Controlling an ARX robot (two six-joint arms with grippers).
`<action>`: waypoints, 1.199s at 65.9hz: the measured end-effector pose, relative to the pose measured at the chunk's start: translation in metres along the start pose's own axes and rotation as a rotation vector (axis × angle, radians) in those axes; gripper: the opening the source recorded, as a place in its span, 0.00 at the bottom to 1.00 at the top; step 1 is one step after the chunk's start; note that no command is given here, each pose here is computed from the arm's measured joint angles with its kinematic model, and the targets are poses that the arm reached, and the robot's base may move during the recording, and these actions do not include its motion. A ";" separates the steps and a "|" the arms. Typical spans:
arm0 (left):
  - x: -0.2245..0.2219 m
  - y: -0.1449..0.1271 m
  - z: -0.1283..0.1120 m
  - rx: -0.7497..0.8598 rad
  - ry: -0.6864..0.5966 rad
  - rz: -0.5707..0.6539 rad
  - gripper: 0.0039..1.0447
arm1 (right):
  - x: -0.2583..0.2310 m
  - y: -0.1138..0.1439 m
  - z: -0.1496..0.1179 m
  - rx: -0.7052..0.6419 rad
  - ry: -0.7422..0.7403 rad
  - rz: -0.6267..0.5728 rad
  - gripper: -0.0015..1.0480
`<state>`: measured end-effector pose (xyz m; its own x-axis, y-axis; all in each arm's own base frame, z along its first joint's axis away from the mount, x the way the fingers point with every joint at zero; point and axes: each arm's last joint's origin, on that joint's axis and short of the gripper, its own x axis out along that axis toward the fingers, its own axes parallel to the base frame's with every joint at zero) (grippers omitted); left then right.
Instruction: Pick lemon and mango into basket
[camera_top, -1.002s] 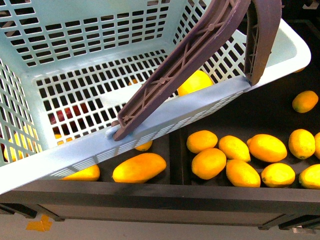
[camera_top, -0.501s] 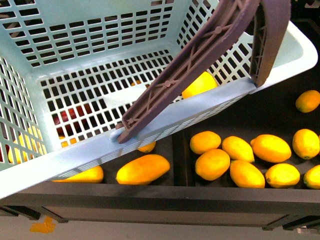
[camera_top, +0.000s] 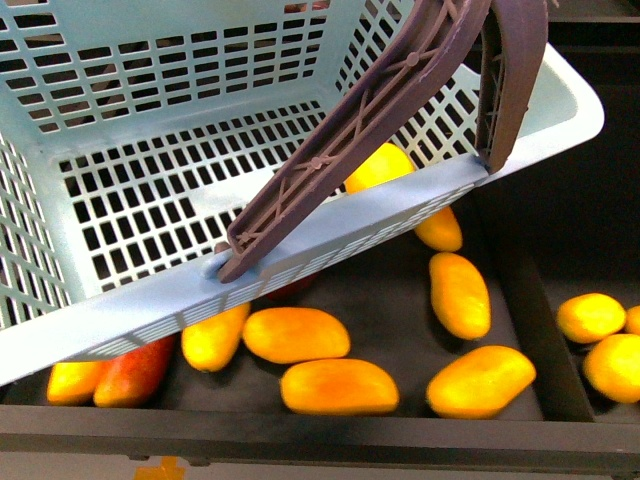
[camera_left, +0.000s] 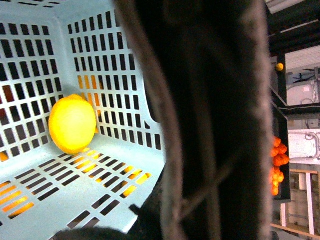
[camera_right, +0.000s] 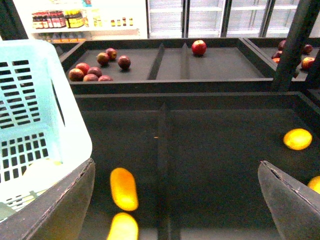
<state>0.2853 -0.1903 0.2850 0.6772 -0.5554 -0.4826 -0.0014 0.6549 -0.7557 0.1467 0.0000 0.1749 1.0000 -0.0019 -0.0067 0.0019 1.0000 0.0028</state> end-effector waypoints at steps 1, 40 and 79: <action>0.000 0.000 0.000 0.000 0.001 -0.001 0.04 | 0.000 0.000 0.000 0.000 -0.001 0.000 0.92; 0.000 0.000 -0.001 -0.001 0.008 -0.004 0.04 | 0.000 0.000 -0.001 0.000 0.001 0.001 0.92; -0.001 0.000 0.000 0.004 0.010 -0.007 0.04 | 0.030 -0.020 -0.005 0.160 0.467 -0.456 0.92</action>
<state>0.2846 -0.1894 0.2851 0.6697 -0.5654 -0.4816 0.0064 0.6528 -0.7575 0.1765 -0.0195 0.1702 0.7910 -0.3865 -0.4743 0.4603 0.8866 0.0452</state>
